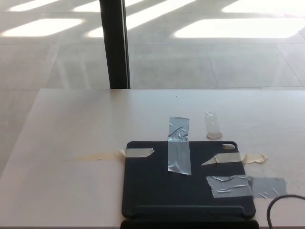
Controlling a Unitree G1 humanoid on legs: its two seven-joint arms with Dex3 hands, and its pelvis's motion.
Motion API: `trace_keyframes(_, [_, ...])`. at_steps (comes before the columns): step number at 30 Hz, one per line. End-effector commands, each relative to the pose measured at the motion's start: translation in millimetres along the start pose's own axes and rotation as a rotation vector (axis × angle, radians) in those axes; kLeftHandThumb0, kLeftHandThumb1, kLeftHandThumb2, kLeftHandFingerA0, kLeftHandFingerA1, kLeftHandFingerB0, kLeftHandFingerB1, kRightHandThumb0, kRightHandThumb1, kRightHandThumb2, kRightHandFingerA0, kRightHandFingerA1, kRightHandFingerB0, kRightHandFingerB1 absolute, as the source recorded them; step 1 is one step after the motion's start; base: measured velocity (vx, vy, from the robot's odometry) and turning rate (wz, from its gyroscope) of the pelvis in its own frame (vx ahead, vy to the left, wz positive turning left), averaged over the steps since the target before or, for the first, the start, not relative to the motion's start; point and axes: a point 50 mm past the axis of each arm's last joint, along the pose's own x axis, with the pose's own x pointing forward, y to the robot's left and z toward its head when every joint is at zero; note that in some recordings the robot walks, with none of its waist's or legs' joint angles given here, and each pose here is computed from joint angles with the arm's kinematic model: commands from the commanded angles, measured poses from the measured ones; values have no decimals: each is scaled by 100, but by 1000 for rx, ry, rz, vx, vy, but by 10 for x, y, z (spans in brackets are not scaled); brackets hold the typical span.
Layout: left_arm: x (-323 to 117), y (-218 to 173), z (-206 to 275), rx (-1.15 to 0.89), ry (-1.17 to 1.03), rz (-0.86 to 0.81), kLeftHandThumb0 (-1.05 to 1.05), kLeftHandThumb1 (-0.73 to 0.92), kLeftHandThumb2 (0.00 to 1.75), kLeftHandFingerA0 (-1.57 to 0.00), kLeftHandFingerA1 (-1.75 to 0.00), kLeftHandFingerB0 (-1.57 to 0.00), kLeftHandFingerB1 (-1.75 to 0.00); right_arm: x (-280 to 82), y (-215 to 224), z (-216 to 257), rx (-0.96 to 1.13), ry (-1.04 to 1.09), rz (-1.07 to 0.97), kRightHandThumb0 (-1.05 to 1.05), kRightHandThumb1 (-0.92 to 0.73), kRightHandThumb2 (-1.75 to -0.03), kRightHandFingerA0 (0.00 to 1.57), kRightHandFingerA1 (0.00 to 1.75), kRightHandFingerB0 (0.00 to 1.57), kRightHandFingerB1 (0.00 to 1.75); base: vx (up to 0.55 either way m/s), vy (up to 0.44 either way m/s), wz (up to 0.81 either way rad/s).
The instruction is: The robot uses its right hand to open a folded tablet cover kept in the middle of the desk
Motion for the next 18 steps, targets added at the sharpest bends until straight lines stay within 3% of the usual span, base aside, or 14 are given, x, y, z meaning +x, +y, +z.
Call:
trace_keyframes(1, [-1, 88, 87, -18, 3, 13, -63, 38, 86, -80, -84, -54, -71, -79, 150, -58, 43, 51, 110, -76, -46, -91, 13, 55, 0, 32, 0, 0, 0])
trace_keyframes(4, [9, 70, 108, -22, 3, 16, -63, 39, 86, -80, -84, -53, -70, -76, 201, -44, 38, 57, 94, -83, -50, -88, 13, 54, 4, 36, 0, 0, 0])
trace_keyframes(5, [10, 67, 112, -23, 1, 14, -56, 55, 57, -78, -79, -55, -66, -80, 217, -39, 41, 58, 91, -40, -26, -92, 5, 53, 0, 50, 0, 0, 0])
trace_keyframes(6, [10, 66, 120, -21, -1, 9, -64, 39, 87, -79, -84, -53, -70, -85, 244, -34, 52, 56, 87, -40, -27, -93, 5, 53, 0, 50, 0, 0, 0])
trace_keyframes(7, [8, 67, 124, -14, -4, 7, -64, 39, 87, -79, -84, -54, -70, -93, 273, -29, 64, 53, 89, -40, -28, -94, 5, 53, 0, 50, 0, 0, 0])
trace_keyframes(8, [7, 69, 117, -14, -6, 6, -65, 39, 87, -79, -84, -57, -72, -100, 297, -24, 84, 53, 100, -85, -52, -90, 13, 54, 4, 39, 0, 0, 0])
trace_keyframes(10, [5, 73, 113, -19, -6, 5, -65, 38, 87, -79, -84, -57, -72, -111, 349, -26, 116, 47, 121, -79, -51, -95, 19, 58, 0, 38, 0, 0, 0])
trace_keyframes(11, [4, 72, 113, -20, -5, 2, -64, 38, 87, -79, -83, -56, -72, -121, 370, -25, 120, 42, 124, -84, -54, -91, 12, 53, 4, 37, 0, 0, 0])
trace_keyframes(14, [4, 71, 106, -14, -3, 6, -64, 39, 87, -79, -84, -56, -72, -142, 406, -23, 131, 40, 126, -84, -55, -93, 12, 54, 4, 36, 0, 0, 0])
trace_keyframes(15, [5, 70, 102, -15, 1, 6, -64, 39, 87, -80, -84, -54, -71, -150, 394, -26, 128, 39, 121, -88, -66, -67, 16, 52, 7, 28, 0, 0, 0])
trace_keyframes(16, [3, 78, 93, -24, 3, 7, -63, 38, 87, -79, -83, -54, -71, -183, 287, -46, 171, 26, 82, -80, -54, -95, 8, 54, 0, 32, 0, 0, 0])
trace_keyframes(17, [2, 82, 96, -18, 5, 9, -64, 39, 87, -80, -84, -54, -71, -206, 197, -72, 200, 26, 61, -81, -69, -63, 9, 48, 7, 23, 0, 0, 0])
trace_keyframes(18, [3, 82, 94, -13, 5, 12, -65, 39, 87, -81, -83, -55, -71, -227, 147, -80, 210, 22, 42, -85, -56, -94, 3, 51, 11, 23, 0, 0, 0])
